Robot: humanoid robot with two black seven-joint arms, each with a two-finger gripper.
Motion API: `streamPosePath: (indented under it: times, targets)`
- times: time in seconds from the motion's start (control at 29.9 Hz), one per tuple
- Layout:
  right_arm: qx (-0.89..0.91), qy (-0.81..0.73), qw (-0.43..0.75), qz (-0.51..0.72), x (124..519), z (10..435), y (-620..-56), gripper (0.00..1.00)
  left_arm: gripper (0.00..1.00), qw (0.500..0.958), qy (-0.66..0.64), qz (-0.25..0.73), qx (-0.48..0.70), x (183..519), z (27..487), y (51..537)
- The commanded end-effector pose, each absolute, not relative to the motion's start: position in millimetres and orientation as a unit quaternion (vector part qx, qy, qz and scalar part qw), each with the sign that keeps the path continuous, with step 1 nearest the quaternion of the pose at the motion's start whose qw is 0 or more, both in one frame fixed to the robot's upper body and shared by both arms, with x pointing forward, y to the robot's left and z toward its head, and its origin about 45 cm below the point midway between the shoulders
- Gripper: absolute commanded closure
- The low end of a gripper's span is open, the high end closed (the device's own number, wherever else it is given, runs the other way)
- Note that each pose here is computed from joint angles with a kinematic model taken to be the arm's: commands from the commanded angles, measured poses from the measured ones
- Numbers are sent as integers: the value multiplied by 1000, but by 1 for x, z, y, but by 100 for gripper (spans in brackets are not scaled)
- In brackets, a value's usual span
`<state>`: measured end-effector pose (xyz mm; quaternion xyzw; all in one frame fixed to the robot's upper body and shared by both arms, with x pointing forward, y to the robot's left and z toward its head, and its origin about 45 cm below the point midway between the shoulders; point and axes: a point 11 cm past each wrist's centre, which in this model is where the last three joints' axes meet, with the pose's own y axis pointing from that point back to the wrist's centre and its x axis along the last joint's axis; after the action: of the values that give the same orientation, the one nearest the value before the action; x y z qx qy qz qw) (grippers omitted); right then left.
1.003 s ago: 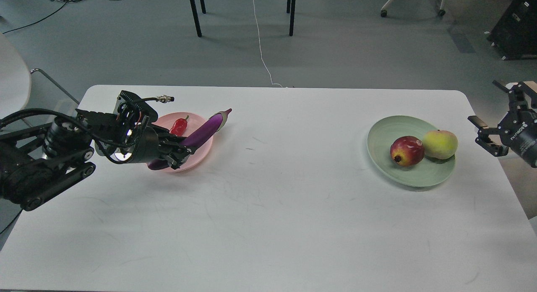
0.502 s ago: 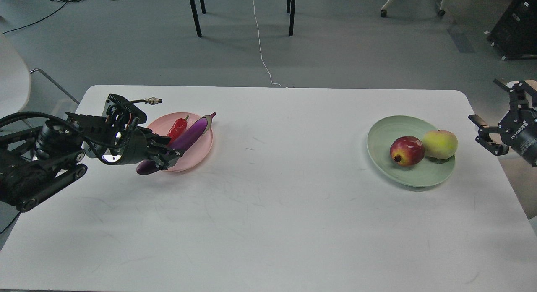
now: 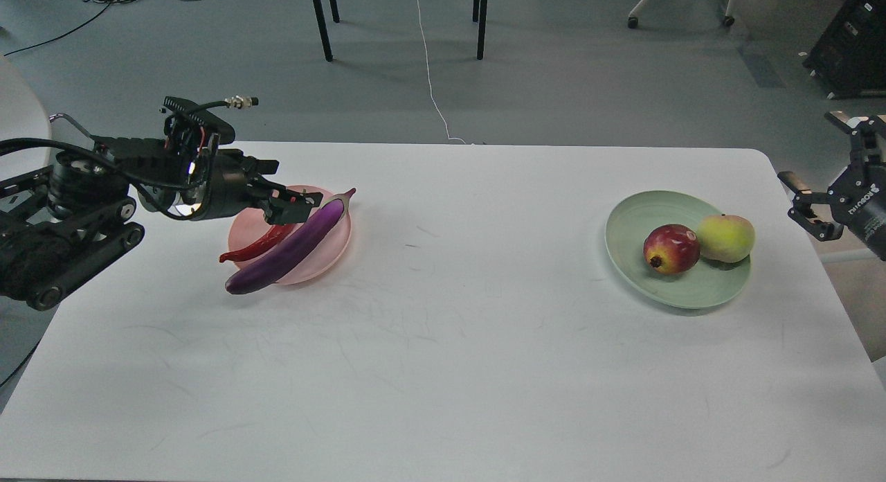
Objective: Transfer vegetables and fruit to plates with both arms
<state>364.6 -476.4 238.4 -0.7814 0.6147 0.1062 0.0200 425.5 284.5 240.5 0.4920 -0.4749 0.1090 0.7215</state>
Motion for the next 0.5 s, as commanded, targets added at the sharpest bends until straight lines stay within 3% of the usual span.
streamPosePath:
  times: [0.0,0.2,0.3,0.47]
  targets:
    - [-784,611,40,103,372,244,-469,1,2,770,-458,200,396,437,271,261]
    - [-785,609,53,103,386,240,-448,1,2,849,-317,381,181,438,277,231]
    - [-790,602,67,97,397,247,-434,1,2,856,-201,467,94,439,268,229]
    - [-800,583,85,117,407,233,-398,1,2,850,-74,522,13,433,246,224]
